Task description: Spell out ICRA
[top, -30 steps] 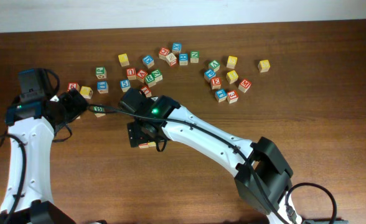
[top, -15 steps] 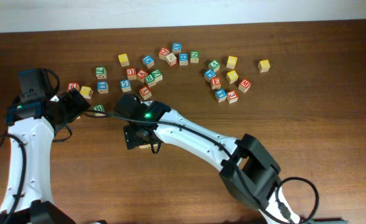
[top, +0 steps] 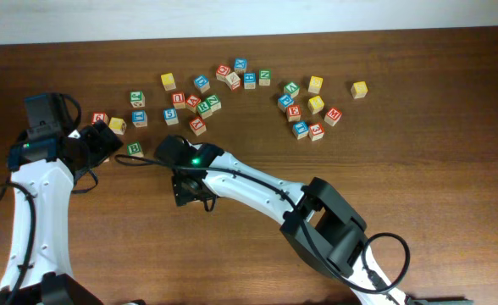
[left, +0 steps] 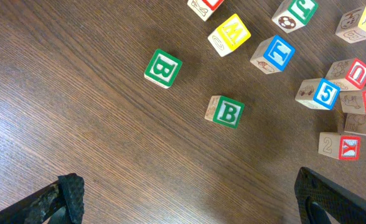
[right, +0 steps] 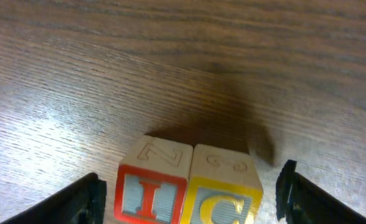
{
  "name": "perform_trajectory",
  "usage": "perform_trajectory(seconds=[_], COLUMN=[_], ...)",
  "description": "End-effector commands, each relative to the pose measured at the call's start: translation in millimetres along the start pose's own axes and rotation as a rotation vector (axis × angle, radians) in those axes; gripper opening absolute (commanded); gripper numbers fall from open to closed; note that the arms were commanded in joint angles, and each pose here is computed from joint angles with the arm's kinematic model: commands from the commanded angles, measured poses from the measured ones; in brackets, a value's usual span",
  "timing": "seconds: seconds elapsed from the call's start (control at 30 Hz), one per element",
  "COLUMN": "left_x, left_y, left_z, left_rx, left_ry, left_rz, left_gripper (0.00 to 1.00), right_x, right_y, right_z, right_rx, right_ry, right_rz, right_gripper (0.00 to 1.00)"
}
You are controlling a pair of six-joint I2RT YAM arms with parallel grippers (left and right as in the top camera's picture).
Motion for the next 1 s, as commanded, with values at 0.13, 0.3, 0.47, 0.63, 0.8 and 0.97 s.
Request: perform_trajectory(seconds=[0.13,0.3,0.47,0.63,0.8,0.97], left_x=[0.8,0.8,0.8,0.8,0.8,0.8], left_y=[-0.2,-0.2,-0.2,-0.2,-0.2,-0.2], left_z=[-0.1,-0.1,-0.1,-0.1,-0.1,-0.1], left_rx=[-0.005,-0.005,-0.005,-0.005,-0.005,-0.005], left_ry=[-0.006,-0.006,-0.006,-0.006,-0.006,-0.006], left_rz=[0.003,0.003,0.003,0.003,0.003,0.003], left_gripper=[0.99,0.99,0.99,0.99,0.99,0.99], right_x=[-8.7,-7.5,-5.8,-5.1,-4.3,-4.7], right_y=[10.3,10.2,10.2,10.0,10.0,10.0], right_z=[4.4,5.8,1.1,-1.5,-2.1,-2.2], right_rx=[-0.017,-0.014,-0.045,-0.062,-0.062,-0.063], right_ry=[-0.021,-0.022,0.041,0.049,0.078,0.083], right_rz=[0.022,0.015,0.0,-0.007,-0.01,-0.008], right_gripper=[0.65,0.51,0.51,0.51,0.52,0.69])
Point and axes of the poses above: each gripper's point midway between its finger pads, its own y axis out along the fingers, its own z axis along the line the jaws close on, x = y × z, the point moved 3 cm from there along -y, back along the fingers, and after that the axes turned 13 degrees about -y, right-handed, at the moved point
